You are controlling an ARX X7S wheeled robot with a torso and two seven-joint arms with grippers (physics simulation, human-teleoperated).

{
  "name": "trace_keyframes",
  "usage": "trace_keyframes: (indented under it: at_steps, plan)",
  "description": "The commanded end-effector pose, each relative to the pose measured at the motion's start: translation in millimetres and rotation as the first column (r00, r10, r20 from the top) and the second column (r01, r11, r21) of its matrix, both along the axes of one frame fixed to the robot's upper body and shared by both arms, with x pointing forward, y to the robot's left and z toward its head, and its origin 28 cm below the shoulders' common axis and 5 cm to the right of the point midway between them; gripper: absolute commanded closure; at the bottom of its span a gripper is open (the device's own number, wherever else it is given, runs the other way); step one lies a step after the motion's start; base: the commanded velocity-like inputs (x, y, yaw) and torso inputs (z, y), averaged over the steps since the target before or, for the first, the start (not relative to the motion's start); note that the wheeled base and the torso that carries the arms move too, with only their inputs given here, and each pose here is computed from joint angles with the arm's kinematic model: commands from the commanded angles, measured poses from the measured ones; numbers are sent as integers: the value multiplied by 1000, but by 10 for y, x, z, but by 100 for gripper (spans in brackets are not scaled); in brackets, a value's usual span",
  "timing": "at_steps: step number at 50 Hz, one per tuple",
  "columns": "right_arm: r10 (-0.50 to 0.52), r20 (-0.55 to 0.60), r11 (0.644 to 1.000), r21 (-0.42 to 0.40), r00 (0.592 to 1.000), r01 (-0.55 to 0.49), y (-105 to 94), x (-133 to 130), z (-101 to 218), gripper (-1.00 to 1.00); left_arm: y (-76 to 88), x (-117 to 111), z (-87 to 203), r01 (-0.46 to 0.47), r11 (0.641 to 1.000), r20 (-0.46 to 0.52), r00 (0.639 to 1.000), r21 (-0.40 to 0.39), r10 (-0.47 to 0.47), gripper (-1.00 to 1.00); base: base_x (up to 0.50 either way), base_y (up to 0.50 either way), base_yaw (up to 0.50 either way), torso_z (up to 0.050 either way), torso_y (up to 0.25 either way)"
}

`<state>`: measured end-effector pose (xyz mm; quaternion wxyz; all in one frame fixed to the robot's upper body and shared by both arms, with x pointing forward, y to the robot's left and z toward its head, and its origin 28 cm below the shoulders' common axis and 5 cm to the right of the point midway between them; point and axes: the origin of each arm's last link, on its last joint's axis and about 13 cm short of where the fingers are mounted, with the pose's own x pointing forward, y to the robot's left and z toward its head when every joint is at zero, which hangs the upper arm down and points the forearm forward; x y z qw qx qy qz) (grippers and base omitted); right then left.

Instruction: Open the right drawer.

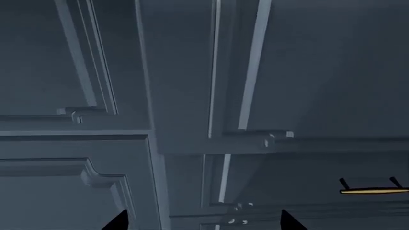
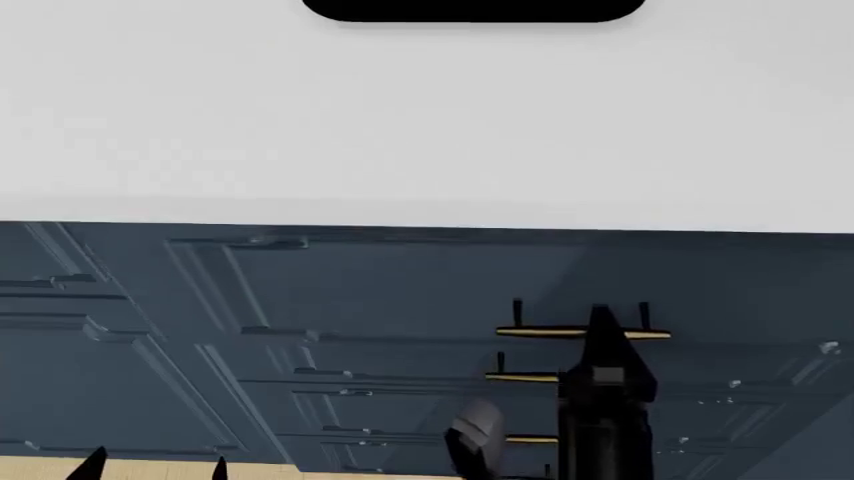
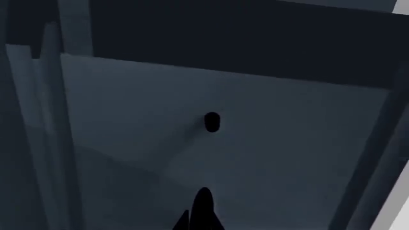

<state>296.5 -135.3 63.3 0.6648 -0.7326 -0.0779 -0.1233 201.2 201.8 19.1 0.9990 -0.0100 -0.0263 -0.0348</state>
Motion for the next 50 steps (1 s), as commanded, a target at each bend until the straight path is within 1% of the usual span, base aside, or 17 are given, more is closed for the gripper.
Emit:
trace_keyframes:
  at_steps: [1,2,3,4,5,6,7,8,9,12,13,14,24,25,27,29,50]
  plan:
    - [87,6,996,-14,996,-87,184,-214,-14,100,0,1,3,0,1000,0,1000,0,0,-100,0,0,4,0,0]
    - [90,3,996,-18,996,-90,181,-227,-16,100,0,2,3,1,1000,1,1000,-1,-1,-100,0,3,3,0,0]
    - [91,5,995,32,996,-91,174,-248,-13,100,2,3,1,1,1000,1,1000,-1,-1,-100,0,3,0,0,0]
    - [91,3,995,43,996,-91,172,-260,-13,100,3,4,0,0,1000,0,1000,-2,0,-100,0,3,4,0,0]
    - [91,2,996,-4,996,-91,171,-271,-18,100,3,5,0,0,1000,1,1000,-4,0,-100,0,3,3,0,0]
    - [98,2,995,-22,995,-98,180,-297,-22,100,-1,4,-1,2,1000,-1,1000,0,-2,-100,0,0,0,0,0]
    - [106,3,994,-18,994,-106,182,-308,-26,100,-2,2,1,3,1000,0,1000,-1,-3,-100,0,3,4,0,0]
    - [77,-1,996,-53,997,-77,162,-318,-53,100,-1,3,2,2,1000,-1,1000,-1,-2,-100,0,3,4,0,0]
    - [85,-6,996,-28,996,-86,162,-335,-72,100,1,3,5,2,1000,0,1000,-5,-2,-100,0,3,0,0,0]
    - [94,-7,995,-39,996,-94,172,-384,-69,100,-3,1,-1,2,1000,-2,1000,0,-2,-100,-3,2,3,0,0]
    - [81,-8,996,-21,997,-81,158,-384,-73,100,-3,1,1,3,1000,-2,1000,0,-3,-100,0,3,4,0,0]
    - [84,-9,996,-20,996,-85,152,-388,-74,100,-2,2,0,3,1000,-2,1000,-1,-3,-100,0,3,0,0,0]
    - [103,4,994,-39,995,-103,155,-494,-53,100,-1,14,-16,3,1000,-2,1000,1,-3,-100,0,2,2,0,0]
    - [125,15,990,-71,992,-124,164,-507,-55,100,0,15,-17,3,1000,-2,1000,0,-3,-100,0,3,4,0,0]
    - [114,19,992,-51,993,-113,161,-515,-50,100,-3,10,-13,4,1000,-1,1000,1,-4,-100,0,3,2,0,0]
    - [113,23,992,-49,993,-112,166,-517,-42,100,-2,4,-9,3,1000,0,1000,0,-3,-100,-5,2,4,0,0]
    - [175,11,982,-70,985,-174,196,-672,-58,100,-1,-5,-6,1,1000,-1,1000,3,-1,-100,-1,3,3,0,0]
